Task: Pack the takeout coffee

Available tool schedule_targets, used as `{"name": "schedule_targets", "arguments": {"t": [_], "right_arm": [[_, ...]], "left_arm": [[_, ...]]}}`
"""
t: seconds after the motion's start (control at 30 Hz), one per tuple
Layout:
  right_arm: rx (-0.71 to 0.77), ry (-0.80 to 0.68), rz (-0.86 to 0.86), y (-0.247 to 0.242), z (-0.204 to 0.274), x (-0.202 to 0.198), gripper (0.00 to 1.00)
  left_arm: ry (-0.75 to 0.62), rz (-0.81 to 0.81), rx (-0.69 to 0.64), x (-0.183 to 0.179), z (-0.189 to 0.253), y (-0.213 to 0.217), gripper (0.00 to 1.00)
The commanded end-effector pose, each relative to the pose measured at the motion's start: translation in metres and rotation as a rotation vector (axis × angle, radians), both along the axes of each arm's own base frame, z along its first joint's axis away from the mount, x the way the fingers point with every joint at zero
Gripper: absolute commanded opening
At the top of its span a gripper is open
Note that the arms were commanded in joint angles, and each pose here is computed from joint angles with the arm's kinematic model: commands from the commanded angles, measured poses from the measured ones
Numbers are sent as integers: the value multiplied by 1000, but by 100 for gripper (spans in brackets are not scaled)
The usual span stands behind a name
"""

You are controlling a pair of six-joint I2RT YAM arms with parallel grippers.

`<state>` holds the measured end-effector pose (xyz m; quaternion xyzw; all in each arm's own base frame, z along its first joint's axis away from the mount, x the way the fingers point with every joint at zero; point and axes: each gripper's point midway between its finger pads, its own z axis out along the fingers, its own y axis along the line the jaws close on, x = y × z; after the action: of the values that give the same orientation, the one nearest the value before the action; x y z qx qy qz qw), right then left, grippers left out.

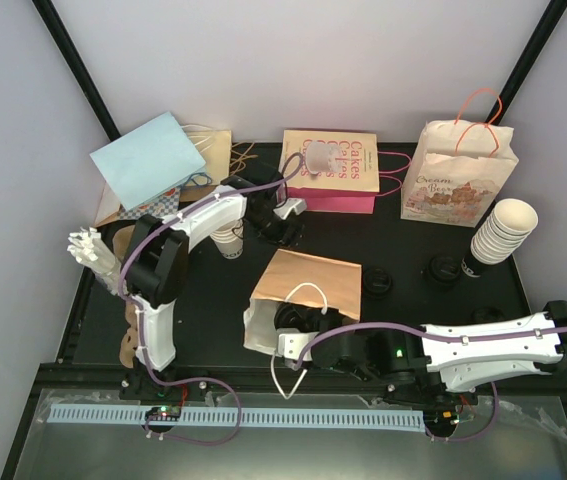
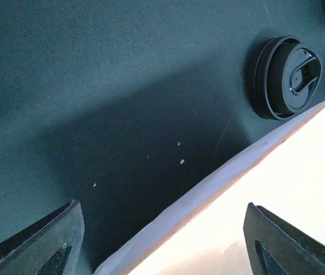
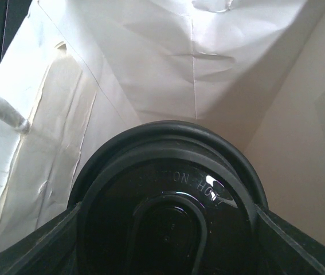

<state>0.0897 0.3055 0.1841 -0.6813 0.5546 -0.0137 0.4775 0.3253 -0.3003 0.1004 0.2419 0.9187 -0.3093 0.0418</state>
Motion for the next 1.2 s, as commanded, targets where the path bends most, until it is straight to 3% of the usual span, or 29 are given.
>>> {"name": "schedule_targets", "arguments": {"t": [0.0,0.2,0.33,0.57,0.93,1.17], "right_arm": [[-54,-13,28,-4,-8,-2,63],[-104,-36,18,-11,-12,4,62],[-131,-39,34,-15,-16,6,62],[-170,-79,40,-15,-17,14,62],[-231,-62,18,-15,-33,22,61],[-192,-67,16,3,-34,23,61]], "left_arm": [[-7,-42,-40,3,4,-17,78],[54,-60,-53,-9,-6,-23,70],[94,-72,-62,-19,-12,-26,53],[130,-64,-53,-32,-20,-21,43],[130,-42,-65,-41,-19,-17,37],[106,-40,-86,-41,-8,-17,36]]}}
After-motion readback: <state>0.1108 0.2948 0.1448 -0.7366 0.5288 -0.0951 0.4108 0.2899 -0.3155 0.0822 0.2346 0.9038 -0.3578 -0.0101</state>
